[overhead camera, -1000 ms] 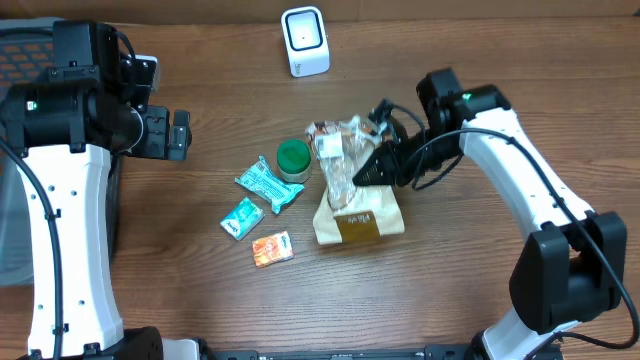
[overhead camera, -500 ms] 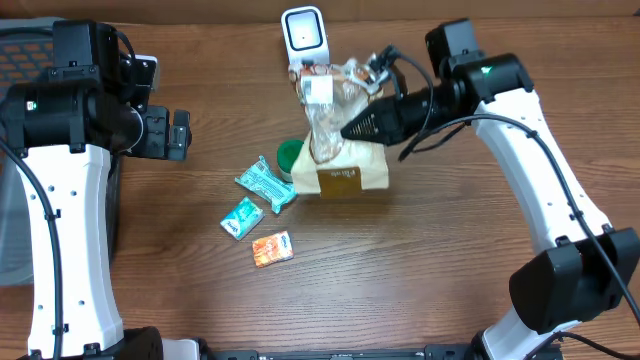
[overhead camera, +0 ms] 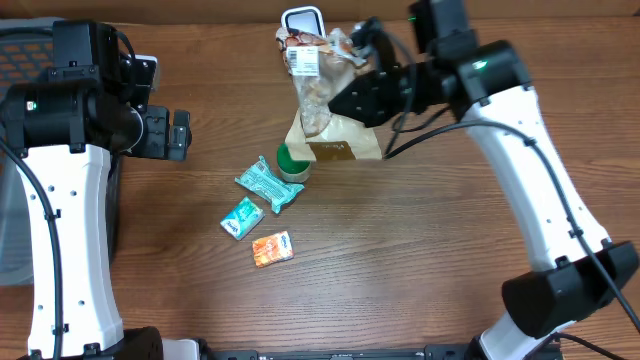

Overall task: Scan the item barcode
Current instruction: 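Lift the bean bag with the right gripper toward the white scanner, then hold the bean bag's barcode under the scanner with the right gripper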

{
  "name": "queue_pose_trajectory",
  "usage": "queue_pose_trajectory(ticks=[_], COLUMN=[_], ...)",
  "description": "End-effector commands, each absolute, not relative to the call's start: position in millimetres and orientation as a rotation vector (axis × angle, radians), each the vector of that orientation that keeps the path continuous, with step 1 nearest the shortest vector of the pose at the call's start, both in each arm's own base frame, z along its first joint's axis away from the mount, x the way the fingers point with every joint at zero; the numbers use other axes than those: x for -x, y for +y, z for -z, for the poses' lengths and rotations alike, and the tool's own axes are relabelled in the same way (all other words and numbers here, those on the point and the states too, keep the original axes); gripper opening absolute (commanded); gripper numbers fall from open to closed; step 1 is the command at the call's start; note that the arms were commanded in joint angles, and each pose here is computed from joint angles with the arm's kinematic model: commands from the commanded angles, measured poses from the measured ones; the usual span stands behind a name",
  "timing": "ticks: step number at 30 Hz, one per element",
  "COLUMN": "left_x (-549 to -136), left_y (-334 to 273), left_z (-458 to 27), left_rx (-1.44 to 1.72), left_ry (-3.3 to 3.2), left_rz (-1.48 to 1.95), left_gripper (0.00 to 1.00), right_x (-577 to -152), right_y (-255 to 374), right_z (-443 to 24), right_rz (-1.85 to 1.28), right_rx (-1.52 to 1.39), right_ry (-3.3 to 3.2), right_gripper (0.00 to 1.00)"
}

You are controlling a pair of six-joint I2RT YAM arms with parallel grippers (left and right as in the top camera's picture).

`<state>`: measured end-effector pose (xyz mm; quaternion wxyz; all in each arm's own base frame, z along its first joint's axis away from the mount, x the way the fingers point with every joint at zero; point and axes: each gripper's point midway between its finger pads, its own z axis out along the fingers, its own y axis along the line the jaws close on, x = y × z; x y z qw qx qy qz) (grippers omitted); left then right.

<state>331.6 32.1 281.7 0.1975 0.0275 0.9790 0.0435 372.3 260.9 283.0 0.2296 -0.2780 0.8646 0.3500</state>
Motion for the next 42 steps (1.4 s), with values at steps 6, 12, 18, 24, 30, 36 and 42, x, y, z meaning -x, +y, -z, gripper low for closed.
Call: queue_pose_trajectory(ticks=[6,12,18,24,30,36,42], left_x=[-333.6,-333.6,-333.6,-333.6,-333.6,-333.6,-333.6], left_y=[32.1,32.2,32.2,32.2,32.1,32.1,32.1], left_z=[-282.7,-282.7,-282.7,-282.7,-282.7,-282.7,-282.7], left_rx=[-0.093,-0.093,-0.093,-0.093,-0.093,-0.093,-0.093], left_ry=[2.736,2.736,2.736,2.736,2.736,2.736,2.736], left_rz=[-0.128,-0.128,-0.128,-0.128,-0.128,-0.128,-0.128], left_gripper=[0.99,1.00,1.00,0.99,1.00,0.99,1.00], right_x=[-462.5,-510.5,-552.8,-585.8,-603.4,-611.6,-612.0], right_y=[205.9,200.0,221.2,241.8,240.1,224.7,223.4], right_z=[-307.5,-310.4,-294.7,-267.2,-221.1,-192.9,-168.8], right_rz=[0.121,0.363,0.478,0.686,0.879,0.931,0.947], right_rx=[0.313,0.220,0.333,0.591,0.741,0.742,0.792], right_ry=[2.178,2.004,1.873,1.739,1.716,1.759,1.794], right_gripper=[0.04,0.04,0.04,0.04,0.04,0.04,0.04])
